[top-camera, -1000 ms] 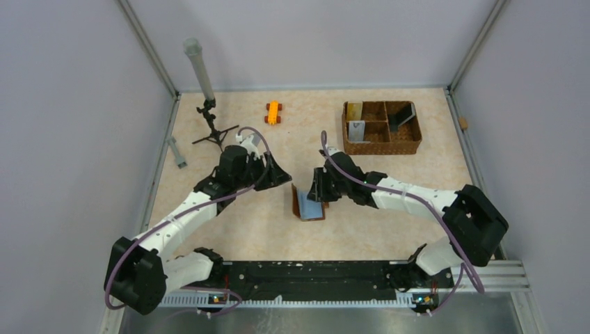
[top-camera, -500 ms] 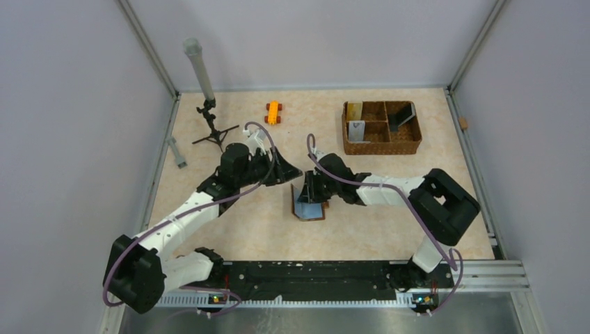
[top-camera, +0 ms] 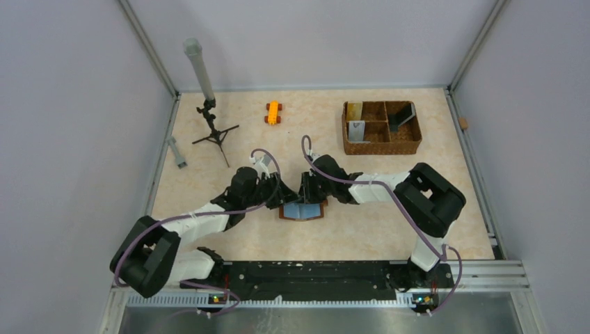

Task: Put the credit cards into the card holder
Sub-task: Open the card holder at the center of the board.

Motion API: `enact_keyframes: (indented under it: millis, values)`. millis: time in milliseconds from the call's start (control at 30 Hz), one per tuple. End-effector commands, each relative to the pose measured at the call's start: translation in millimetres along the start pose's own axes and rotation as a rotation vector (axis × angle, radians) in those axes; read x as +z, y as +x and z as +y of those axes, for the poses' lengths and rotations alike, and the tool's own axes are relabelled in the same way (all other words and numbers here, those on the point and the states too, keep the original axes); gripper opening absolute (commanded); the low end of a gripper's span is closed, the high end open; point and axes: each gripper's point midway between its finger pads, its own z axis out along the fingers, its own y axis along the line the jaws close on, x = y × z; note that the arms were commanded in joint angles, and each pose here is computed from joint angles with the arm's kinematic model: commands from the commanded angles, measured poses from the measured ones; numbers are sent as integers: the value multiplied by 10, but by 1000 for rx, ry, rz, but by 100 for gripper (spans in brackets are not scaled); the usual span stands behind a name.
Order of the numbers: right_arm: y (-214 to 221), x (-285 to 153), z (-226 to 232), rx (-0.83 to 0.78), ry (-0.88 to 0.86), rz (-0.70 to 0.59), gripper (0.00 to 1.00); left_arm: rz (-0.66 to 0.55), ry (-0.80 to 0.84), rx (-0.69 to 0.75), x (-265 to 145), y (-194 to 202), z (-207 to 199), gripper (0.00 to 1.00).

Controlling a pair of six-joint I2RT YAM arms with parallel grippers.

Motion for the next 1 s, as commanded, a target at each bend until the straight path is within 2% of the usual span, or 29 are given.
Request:
enact_keyframes:
  millis: [0,267,467,867,967]
  values:
    - [30,70,-116,27,55,-13,22,-81,-21,-15,91,-32,171,32]
    - [132,42,-274,47,117,2,22,-70,-155,-62,209,156,694,22]
    - [190,-49,-376,39,163,4,22,-79,-296,-99,171,267,1080,18]
    - [177,-259,-527,37,247,-32,22,-55,-346,-140,170,390,1253,17]
    - [125,-335,-469,26,238,-38,26,-53,-336,-135,165,387,1225,18]
